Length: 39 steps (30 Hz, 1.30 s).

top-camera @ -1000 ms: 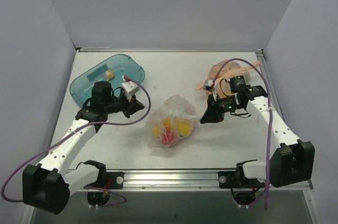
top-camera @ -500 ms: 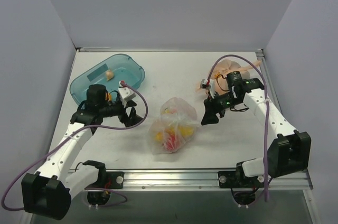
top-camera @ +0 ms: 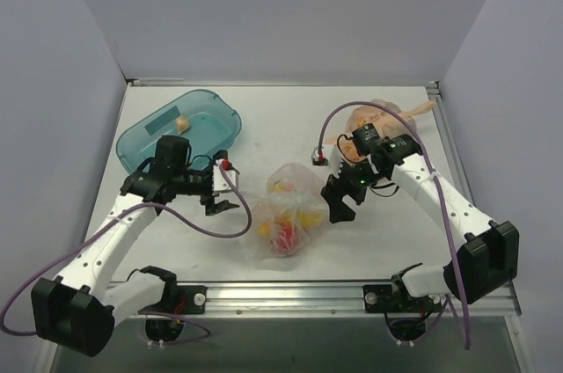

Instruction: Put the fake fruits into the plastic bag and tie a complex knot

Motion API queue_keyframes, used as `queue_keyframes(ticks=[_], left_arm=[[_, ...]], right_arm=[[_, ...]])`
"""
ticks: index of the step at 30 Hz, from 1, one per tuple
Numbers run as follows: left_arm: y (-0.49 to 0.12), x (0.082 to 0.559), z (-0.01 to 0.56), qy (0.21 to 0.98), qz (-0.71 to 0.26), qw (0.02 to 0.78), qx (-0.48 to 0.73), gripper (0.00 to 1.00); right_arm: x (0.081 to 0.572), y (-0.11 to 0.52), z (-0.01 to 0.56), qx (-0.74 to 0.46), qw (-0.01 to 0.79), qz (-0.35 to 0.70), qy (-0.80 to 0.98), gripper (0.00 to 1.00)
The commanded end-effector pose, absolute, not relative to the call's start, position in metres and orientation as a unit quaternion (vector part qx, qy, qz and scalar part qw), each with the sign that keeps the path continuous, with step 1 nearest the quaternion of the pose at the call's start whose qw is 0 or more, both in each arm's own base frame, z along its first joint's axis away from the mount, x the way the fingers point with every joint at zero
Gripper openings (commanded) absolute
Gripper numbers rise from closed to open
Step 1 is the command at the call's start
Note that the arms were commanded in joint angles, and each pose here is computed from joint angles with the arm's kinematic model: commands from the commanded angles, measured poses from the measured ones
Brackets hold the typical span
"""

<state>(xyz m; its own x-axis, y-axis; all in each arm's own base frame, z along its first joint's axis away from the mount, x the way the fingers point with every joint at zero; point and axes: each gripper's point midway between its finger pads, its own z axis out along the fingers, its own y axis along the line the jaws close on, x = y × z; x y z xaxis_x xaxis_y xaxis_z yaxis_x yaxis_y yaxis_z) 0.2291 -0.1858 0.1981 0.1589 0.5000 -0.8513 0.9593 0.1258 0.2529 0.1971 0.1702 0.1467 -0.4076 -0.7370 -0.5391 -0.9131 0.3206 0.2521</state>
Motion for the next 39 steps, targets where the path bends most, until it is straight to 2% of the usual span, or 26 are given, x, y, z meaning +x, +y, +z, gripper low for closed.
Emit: queue_keyframes(ticks=[1, 5, 10, 11, 14, 17, 20, 21, 22, 23, 24, 39], left_arm=[[-0.196, 0.231, 0.189, 0.530, -0.226, 0.444, 0.686, 0.92], [-0.214, 0.230, 0.173, 0.496, -0.222, 0.425, 0.724, 0.86], [-0.237, 0.245, 0.160, 0.486, -0.197, 0.429, 0.735, 0.76], [-0.239, 0.245, 0.155, 0.486, -0.193, 0.428, 0.738, 0.70], [-0.247, 0.251, 0.150, 0.472, -0.163, 0.432, 0.751, 0.63], [-0.252, 0.254, 0.149, 0.471, -0.152, 0.431, 0.754, 0.49], [-0.250, 0.256, 0.151, 0.483, -0.145, 0.430, 0.749, 0.29], [-0.248, 0.255, 0.148, 0.487, -0.145, 0.426, 0.749, 0.25], [-0.246, 0.253, 0.149, 0.489, -0.143, 0.426, 0.748, 0.12], [-0.243, 0.252, 0.149, 0.498, -0.140, 0.424, 0.744, 0.05], [-0.241, 0.251, 0.148, 0.502, -0.139, 0.423, 0.741, 0.00], [-0.176, 0.254, 0.151, 0.603, -0.061, 0.443, 0.660, 0.00]], right_arm=[[0.196, 0.166, 0.147, -0.525, 0.169, 0.239, 0.799, 0.91], [0.193, 0.170, 0.140, -0.537, 0.155, 0.236, 0.795, 0.86], [0.190, 0.170, 0.127, -0.547, 0.135, 0.227, 0.794, 0.74], [0.191, 0.170, 0.126, -0.548, 0.136, 0.225, 0.794, 0.72], [0.190, 0.170, 0.120, -0.544, 0.126, 0.223, 0.799, 0.66], [0.190, 0.172, 0.116, -0.542, 0.125, 0.224, 0.800, 0.58], [0.194, 0.171, 0.115, -0.542, 0.132, 0.215, 0.802, 0.44], [0.195, 0.170, 0.113, -0.542, 0.133, 0.211, 0.803, 0.31], [0.196, 0.169, 0.112, -0.542, 0.134, 0.207, 0.803, 0.25], [0.200, 0.166, 0.110, -0.541, 0.135, 0.197, 0.807, 0.17], [0.202, 0.164, 0.109, -0.541, 0.136, 0.191, 0.808, 0.00], [0.243, 0.111, 0.128, -0.455, 0.216, 0.101, 0.858, 0.00]])
